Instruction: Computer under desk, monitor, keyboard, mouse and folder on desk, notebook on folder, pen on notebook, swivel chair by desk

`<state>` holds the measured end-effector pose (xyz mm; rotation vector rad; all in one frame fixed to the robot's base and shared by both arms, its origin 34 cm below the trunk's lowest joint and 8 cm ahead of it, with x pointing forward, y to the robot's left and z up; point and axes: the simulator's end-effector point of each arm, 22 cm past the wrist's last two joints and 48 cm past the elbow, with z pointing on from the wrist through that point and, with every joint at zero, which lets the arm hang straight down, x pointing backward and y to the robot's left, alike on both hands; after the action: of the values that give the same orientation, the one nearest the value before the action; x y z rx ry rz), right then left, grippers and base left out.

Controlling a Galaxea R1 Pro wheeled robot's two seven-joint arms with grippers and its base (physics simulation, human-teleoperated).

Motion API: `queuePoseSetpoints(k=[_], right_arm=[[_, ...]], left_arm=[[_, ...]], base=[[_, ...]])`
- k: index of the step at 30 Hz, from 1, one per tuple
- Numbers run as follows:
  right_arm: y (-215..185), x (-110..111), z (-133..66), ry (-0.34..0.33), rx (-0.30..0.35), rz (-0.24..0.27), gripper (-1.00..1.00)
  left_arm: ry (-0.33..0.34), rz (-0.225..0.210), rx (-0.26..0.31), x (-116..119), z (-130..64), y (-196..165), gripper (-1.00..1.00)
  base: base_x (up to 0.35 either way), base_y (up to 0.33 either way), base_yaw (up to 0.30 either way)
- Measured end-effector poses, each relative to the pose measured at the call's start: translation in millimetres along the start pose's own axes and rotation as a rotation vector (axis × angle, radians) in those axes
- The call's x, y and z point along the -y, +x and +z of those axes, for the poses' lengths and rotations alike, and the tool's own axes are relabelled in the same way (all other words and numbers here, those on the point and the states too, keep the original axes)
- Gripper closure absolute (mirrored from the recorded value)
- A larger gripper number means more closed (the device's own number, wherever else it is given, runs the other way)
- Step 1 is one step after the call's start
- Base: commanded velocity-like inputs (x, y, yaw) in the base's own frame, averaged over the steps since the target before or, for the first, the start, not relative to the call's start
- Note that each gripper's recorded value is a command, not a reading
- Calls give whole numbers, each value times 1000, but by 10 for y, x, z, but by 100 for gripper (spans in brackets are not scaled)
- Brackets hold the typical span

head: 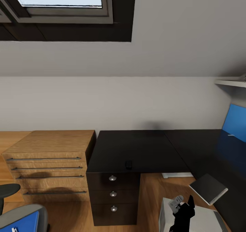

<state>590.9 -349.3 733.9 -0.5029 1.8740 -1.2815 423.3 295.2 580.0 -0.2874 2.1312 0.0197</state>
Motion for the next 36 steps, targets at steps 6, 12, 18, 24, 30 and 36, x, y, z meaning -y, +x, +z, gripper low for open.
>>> queuePoseSetpoints(k=[6, 12, 18, 24, 30, 36], right_arm=[[31, -58, -21, -12, 5, 2, -100], [58, -96, -29, -20, 3, -3, -100], [76, -132, -38, -27, 0, -7, -100], [83, -148, -40, -30, -1, -8, -100], [88, -145, -38, -29, 0, -9, -100], [80, -140, -34, -28, 6, -11, -100]], left_arm=[[-1, 0, -4, -2, -4, 18, -100], [-2, 2, -10, -10, -7, 39, -100], [-3, 2, -16, -14, -12, 63, -100], [-4, 3, -20, -22, -15, 76, -100], [-4, 4, -19, -24, -17, 75, -100], [-4, 4, -18, -25, -16, 73, -100]], base=[[0, 0, -168], [0, 0, -148], [0, 0, -122], [0, 0, -43], [72, 0, -7], [189, 0, -1]])
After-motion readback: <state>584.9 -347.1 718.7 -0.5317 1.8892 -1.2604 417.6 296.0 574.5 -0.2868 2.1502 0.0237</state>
